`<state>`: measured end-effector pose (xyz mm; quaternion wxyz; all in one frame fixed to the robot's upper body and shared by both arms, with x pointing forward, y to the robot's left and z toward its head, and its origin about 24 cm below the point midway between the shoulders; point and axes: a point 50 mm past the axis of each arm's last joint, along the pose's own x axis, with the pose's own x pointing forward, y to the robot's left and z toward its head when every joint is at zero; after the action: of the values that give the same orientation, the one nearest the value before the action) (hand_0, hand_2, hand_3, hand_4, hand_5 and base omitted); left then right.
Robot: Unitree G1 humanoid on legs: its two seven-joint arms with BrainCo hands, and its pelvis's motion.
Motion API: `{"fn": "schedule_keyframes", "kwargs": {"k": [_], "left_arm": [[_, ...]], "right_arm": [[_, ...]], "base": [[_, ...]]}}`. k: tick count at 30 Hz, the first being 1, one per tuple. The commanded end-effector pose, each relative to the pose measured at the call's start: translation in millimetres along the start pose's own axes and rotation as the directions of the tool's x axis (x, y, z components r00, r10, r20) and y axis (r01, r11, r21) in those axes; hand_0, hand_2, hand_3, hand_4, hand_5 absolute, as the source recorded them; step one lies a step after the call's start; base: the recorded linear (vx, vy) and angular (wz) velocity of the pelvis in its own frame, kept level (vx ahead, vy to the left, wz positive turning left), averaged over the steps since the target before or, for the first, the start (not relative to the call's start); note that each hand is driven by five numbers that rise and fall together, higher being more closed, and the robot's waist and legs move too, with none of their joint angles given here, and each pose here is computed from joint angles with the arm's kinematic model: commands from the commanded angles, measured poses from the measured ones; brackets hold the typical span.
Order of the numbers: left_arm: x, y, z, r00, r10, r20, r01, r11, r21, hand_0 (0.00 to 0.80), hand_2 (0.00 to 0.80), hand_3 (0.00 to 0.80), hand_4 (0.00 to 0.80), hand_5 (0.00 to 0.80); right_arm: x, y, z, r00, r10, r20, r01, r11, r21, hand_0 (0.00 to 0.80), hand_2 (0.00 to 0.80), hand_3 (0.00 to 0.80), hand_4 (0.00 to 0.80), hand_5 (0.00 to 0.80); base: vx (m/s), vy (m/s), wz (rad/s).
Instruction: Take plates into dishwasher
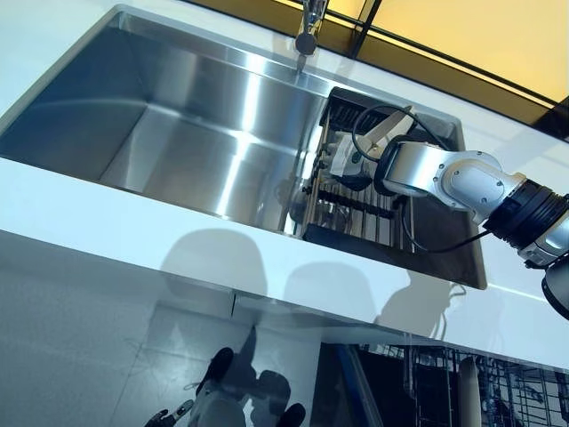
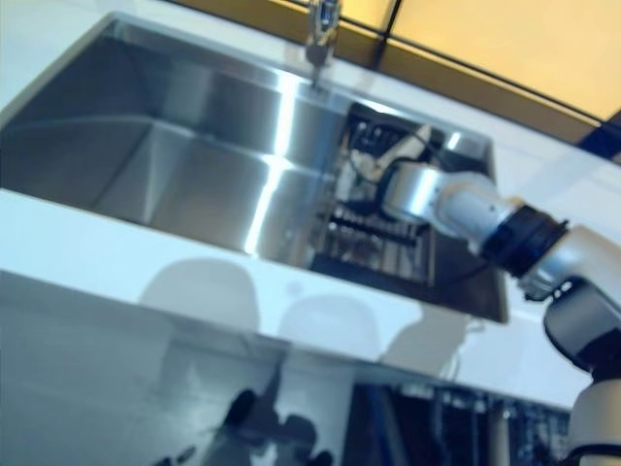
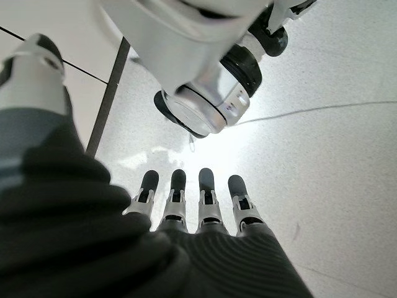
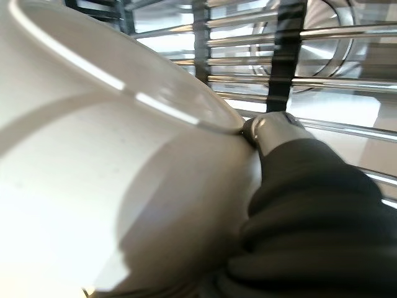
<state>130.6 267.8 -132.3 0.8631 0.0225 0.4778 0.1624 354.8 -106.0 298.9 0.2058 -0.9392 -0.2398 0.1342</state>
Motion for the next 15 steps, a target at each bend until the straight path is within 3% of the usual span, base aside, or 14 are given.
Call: {"fn": "schedule_keyframes", "kwargs": {"k": [1,9,15], "left_arm": [[-5,7,-24,0.997,0.032,-0.067,-0.031,0.999,0.004,0.000,0.000,0.000,0.000,0.000],[-7,7,-34,0.995,0.045,-0.090,-0.044,0.999,0.015,0.000,0.000,0.000,0.000,0.000],[-9,8,-43,0.993,0.056,-0.106,-0.054,0.998,0.021,0.000,0.000,0.000,0.000,0.000]], "right_arm": [[-14,5,-23,0.993,0.012,-0.114,-0.012,1.000,0.001,0.800,0.800,0.800,0.800,0.800],[-17,9,-28,0.990,0.038,-0.139,-0.030,0.998,0.058,0.800,0.800,0.800,0.800,0.800],[-22,16,-36,0.985,0.028,-0.169,0.007,0.979,0.206,0.800,0.800,0.800,0.800,0.800]], "base": [[0.039,0.004,-0.01],[0.024,0.011,-0.04],[0.037,0.004,-0.04]]}}
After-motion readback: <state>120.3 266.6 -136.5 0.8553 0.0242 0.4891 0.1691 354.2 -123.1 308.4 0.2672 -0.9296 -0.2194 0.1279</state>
